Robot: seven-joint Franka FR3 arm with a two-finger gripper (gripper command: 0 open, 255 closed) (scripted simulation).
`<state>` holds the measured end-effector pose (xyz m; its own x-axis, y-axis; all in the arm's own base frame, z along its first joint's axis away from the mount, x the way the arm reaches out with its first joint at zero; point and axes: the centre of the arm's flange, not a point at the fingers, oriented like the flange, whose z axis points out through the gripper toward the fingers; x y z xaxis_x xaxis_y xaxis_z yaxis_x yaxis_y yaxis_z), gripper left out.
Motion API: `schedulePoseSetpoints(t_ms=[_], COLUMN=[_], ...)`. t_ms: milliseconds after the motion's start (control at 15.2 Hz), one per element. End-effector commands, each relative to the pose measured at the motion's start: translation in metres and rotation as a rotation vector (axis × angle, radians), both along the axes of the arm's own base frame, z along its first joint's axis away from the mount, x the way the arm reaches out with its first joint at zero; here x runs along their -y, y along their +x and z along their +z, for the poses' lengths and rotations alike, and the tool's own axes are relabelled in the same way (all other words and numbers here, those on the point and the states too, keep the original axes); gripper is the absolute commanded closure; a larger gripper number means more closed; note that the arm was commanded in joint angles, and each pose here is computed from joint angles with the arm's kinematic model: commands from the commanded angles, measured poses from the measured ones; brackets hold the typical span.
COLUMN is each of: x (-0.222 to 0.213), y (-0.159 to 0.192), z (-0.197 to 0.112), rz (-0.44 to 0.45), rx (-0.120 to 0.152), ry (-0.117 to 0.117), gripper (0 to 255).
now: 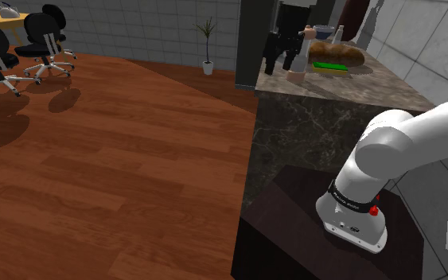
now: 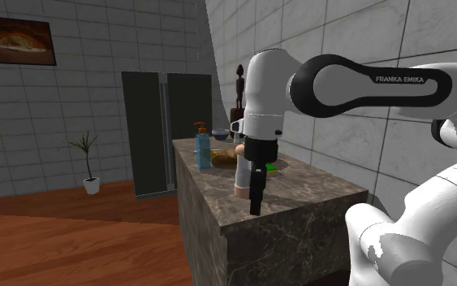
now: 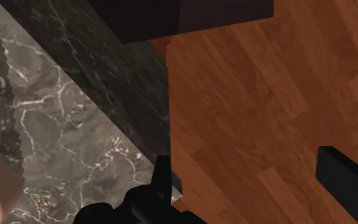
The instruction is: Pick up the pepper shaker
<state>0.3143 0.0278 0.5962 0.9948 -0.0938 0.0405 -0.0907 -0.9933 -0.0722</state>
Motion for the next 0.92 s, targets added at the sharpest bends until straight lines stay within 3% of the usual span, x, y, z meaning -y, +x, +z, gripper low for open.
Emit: schedulePoseSetpoints(t_ms=[0, 858], x=[0.000, 0.138], y=[0.000, 0.046], z=[0.000, 0.060], rz=[0.000, -0.164], rx=[0.000, -0.041], ry=[0.000, -0.111], gripper=[0, 0])
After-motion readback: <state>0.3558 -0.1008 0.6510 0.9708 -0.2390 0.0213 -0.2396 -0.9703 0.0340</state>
